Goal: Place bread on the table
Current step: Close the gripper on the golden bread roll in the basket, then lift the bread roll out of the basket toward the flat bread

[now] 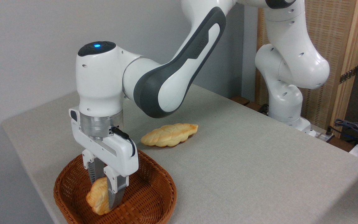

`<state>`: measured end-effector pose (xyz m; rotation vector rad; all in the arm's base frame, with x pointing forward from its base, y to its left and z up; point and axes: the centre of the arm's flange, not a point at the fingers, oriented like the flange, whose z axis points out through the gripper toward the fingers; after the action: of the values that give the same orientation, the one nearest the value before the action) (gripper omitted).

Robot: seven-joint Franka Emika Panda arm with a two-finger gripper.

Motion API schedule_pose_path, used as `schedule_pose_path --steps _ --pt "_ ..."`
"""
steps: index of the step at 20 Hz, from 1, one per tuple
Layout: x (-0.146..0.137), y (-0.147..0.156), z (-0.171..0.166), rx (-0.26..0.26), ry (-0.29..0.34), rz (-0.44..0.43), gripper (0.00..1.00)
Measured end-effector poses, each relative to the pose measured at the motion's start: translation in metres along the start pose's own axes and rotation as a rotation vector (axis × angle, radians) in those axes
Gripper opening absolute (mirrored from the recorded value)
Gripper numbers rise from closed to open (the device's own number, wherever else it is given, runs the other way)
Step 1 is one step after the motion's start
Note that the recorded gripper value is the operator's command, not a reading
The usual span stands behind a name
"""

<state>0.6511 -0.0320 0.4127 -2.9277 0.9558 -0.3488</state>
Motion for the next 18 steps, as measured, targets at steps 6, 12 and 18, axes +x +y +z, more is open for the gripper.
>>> schedule_pose_path --steps 6,12,18 --pt "0.004 -0.002 -0.011 0.011 0.018 0.001 0.44" --pt "0.008 0.012 -0.062 0.008 0.035 0.021 0.52" --pt "-0.014 0.03 -0.117 -0.063 -0.065 0.027 0.57"
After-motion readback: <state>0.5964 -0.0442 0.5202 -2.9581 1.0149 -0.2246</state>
